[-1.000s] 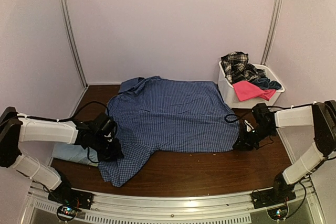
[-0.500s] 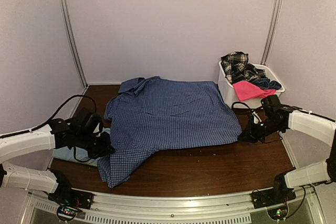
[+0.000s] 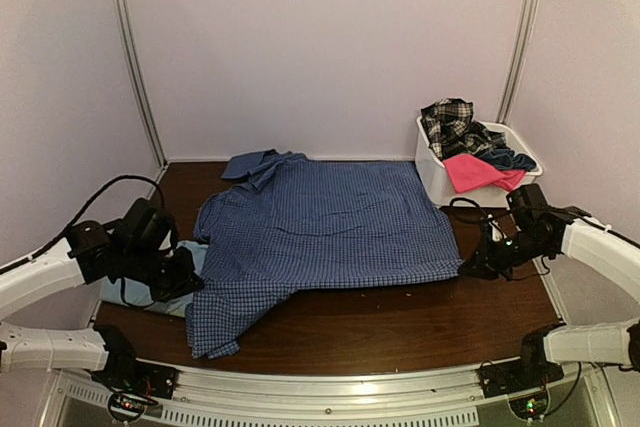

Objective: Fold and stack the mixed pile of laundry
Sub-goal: Pick up the flattened shirt from the center of the board.

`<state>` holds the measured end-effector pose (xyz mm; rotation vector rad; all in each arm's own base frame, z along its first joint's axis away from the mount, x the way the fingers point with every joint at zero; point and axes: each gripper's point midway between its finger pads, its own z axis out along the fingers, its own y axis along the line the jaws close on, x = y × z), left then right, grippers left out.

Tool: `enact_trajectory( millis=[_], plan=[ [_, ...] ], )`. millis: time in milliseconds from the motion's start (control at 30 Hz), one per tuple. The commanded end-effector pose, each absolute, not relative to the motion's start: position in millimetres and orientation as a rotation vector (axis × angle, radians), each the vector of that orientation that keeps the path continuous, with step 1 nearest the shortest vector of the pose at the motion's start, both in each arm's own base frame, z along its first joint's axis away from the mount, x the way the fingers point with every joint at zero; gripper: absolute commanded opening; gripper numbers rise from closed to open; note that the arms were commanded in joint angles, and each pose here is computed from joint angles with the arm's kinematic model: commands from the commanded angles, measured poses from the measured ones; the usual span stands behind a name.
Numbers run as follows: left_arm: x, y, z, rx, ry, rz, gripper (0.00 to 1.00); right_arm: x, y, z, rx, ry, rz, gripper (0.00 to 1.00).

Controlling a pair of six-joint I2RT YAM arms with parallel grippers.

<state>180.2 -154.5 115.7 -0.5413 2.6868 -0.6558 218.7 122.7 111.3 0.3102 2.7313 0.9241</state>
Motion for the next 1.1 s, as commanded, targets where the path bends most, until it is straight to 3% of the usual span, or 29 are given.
enact_trajectory(
  millis=[0,200,300,533,733,1067],
  plan=[
    [191,-159,106,-0.522,2.701,-0.613,0.13,226,117,103,0.318,2.771,0.864,0.0],
    [182,-186,99,-0.206,2.746,-0.721,0.5,235,124,93,0.318,2.776,0.911,0.0],
    [170,-186,110,-0.076,2.722,-0.742,0.58,240,125,91,0.307,2.779,0.917,0.0],
    [114,-202,91,0.044,2.87,-0.687,0.57,253,126,94,0.286,2.774,0.907,0.0],
    [70,-225,70,0.313,3.001,-0.395,0.53,258,126,95,0.273,2.774,0.897,0.0],
    [71,-208,46,0.342,3.025,-0.141,0.51,257,126,96,0.272,2.77,0.891,0.0]
  ],
)
